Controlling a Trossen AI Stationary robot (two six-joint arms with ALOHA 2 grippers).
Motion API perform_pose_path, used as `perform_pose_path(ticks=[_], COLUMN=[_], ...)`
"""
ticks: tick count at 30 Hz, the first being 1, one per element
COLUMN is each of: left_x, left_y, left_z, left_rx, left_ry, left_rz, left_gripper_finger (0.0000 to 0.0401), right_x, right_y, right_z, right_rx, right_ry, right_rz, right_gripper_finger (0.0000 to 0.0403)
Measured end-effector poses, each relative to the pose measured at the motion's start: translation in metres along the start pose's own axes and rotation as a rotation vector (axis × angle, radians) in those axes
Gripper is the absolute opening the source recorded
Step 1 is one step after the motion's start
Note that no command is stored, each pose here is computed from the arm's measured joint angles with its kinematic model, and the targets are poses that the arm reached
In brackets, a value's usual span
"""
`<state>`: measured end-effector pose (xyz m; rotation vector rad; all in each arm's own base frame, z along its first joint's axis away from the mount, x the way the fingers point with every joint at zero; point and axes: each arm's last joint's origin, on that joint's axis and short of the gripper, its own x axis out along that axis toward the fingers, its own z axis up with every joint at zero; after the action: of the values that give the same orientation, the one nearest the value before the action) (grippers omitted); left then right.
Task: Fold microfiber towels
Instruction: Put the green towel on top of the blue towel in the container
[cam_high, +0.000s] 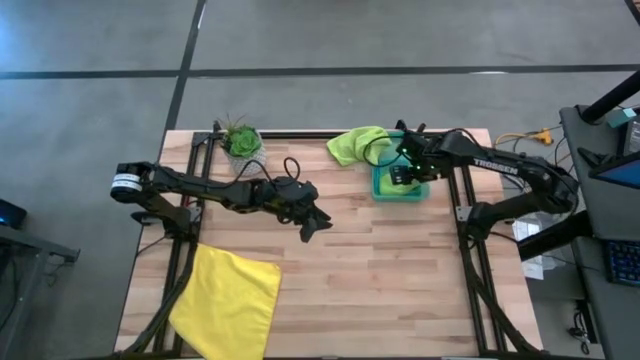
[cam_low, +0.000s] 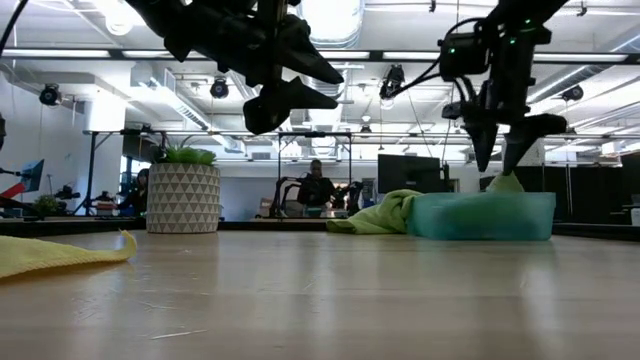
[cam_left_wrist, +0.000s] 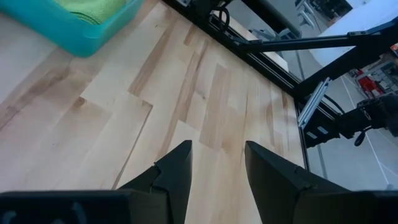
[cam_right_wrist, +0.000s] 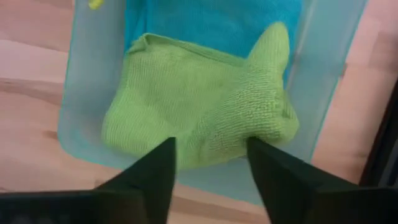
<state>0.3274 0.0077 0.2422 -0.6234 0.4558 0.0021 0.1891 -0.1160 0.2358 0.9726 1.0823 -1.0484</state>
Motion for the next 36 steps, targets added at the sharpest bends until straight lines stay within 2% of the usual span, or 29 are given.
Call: perform_pose_path(ticks=[3,7,9,12,18,22,25,31,36], left_x=[0.000,0.000,0.000,0.000,0.000,0.000,0.000,0.000,0.000], left_y=[0.000,0.000,0.000,0.000,0.000,0.000,0.000,0.000,0.000], left_z=[0.000,0.000,0.000,0.000,0.000,0.000,0.000,0.000,0.000], left_rx=[-0.006,-0.008,-0.008,-0.008,-0.009,-0.009,-0.009,-0.008,-0.008], left_ry=[0.001,0.003,0.003,0.003,0.002,0.002,0.002,0.002,0.002], left_rz=[-0.001,-0.002,-0.003,-0.003,-0.001,-0.001,-0.001,-0.001,-0.001], left_gripper_finger=[0.0132,0.0132,0.0132,0.0132,0.0132,0.0132,0.0132,0.0132,0.0132], right_x=[0.000,-0.016,-0.021,-0.012,0.031,0.046,0.041,0.011,0.019], right_y=[0.011,0.024,0.029,0.033,0.029,0.023,0.018,0.005,-0.011], right_z=[0.005,0.011,0.015,0.019,0.006,-0.008,-0.011,-0.014,-0.023], right_rx=[-0.046,-0.097,-0.123,-0.168,-0.212,-0.239,-0.237,-0.178,-0.113], right_ry=[-0.005,-0.065,-0.099,-0.061,0.136,0.202,0.190,0.059,0.091], right_rz=[-0.015,-0.045,-0.058,-0.073,-0.182,-0.238,-0.231,-0.173,-0.174], right_gripper_finger=[0.0136,0.0070,0.0043,0.0015,0.0009,0.0009,0.0009,0.0009,0.0009])
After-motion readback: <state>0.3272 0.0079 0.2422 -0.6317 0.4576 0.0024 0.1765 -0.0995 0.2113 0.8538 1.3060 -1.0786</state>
